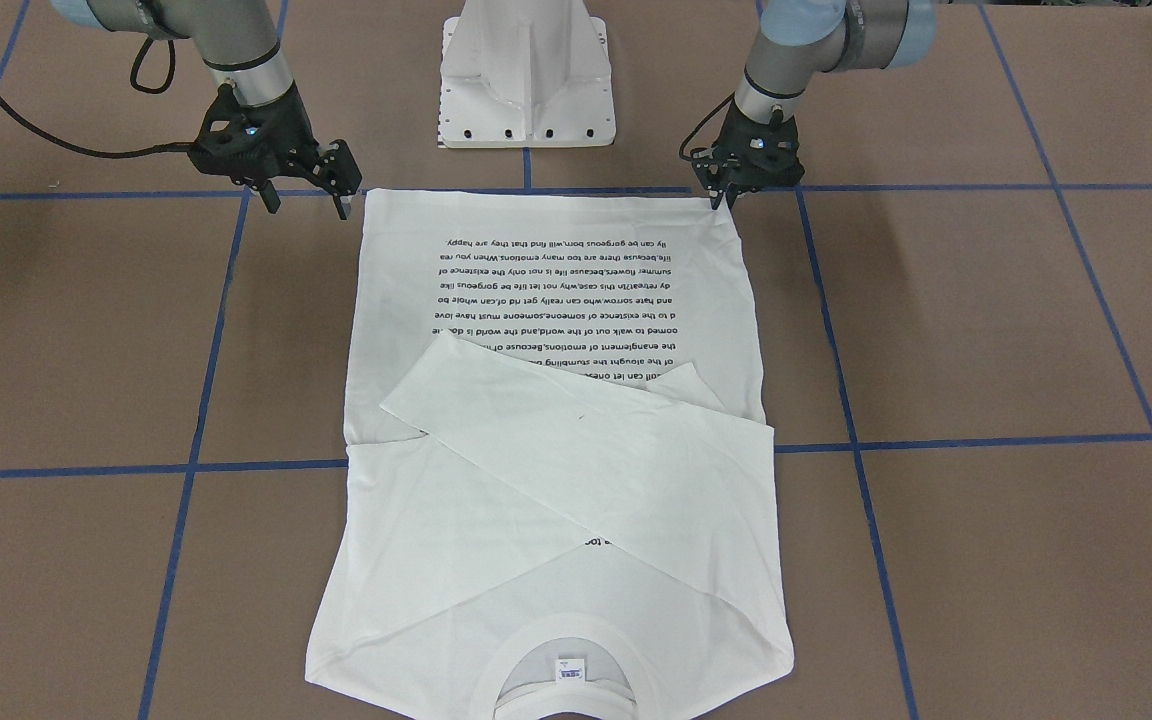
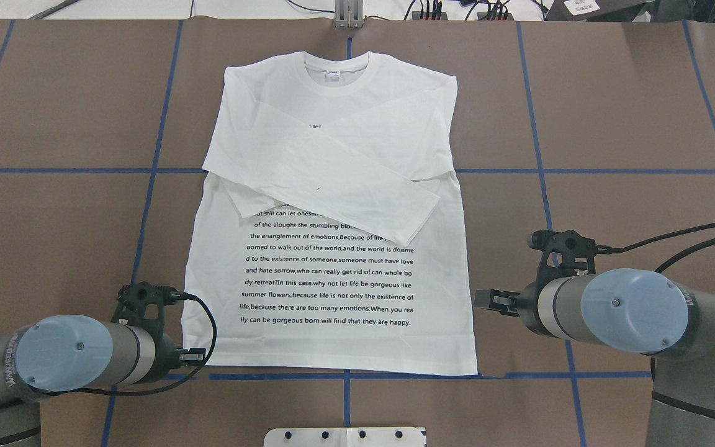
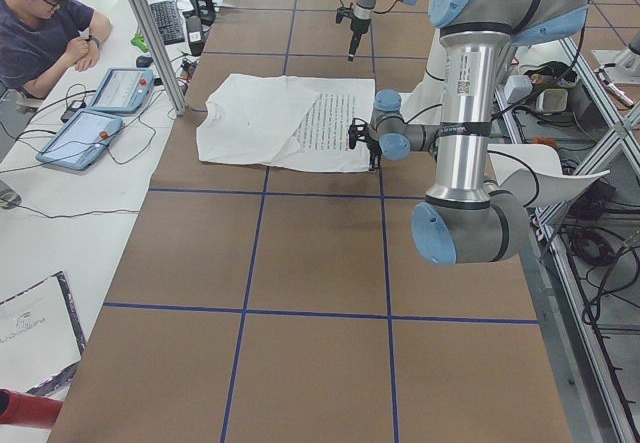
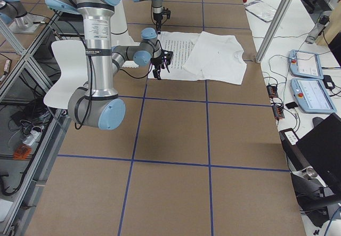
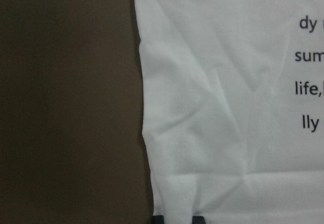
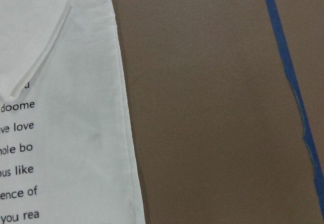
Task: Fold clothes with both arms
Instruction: 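Close both grippers on the hem corners, then lift the hem with both grippers and pull it toward the robot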
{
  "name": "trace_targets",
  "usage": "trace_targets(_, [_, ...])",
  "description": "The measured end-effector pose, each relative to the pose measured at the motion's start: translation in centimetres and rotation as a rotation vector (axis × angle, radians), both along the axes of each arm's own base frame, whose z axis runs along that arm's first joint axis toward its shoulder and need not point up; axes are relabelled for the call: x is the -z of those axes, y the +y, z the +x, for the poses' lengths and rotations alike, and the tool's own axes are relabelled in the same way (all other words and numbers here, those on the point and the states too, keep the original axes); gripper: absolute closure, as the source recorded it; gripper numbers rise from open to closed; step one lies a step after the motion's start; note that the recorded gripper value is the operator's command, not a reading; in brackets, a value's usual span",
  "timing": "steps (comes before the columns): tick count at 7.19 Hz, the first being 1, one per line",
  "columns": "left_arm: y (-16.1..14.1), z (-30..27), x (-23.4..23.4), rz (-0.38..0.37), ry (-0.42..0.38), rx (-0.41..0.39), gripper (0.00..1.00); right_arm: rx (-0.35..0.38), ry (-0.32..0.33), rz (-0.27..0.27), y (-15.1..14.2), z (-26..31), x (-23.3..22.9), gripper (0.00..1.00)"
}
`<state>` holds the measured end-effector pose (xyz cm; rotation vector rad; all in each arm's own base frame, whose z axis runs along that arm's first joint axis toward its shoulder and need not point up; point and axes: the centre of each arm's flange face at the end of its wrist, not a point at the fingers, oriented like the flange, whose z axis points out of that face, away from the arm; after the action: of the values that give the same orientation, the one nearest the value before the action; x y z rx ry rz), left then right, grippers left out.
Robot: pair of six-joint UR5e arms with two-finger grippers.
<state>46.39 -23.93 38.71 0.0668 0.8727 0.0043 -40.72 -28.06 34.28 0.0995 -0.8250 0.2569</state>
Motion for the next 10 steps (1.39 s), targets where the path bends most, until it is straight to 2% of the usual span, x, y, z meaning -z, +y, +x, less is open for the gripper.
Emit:
trace_targets(3, [0.2,-1.0,2.1,0.004,0.013,-0.002,1.0,0.0,0.009,-0.009,0.5,0.2,-0.9,0.0])
trace_targets(5, [0.4,-1.8,4.0,0.012,0.046,-0.003,1.0,-0.025,-0.002,-0.033,1.6,-0.5,-1.0,0.02])
trace_targets(7, [0.6,-2.5,5.7,0.022,0.082,-0.001,1.0,-0.074,-0.033,-0.062,3.7,-2.0,-0.7,0.18])
trace_targets(10, [1.0,-4.0,8.3,0.038,0.14,-0.001,1.0,-0.106,-0.051,-0.06,7.4,-4.5,-0.4,0.22])
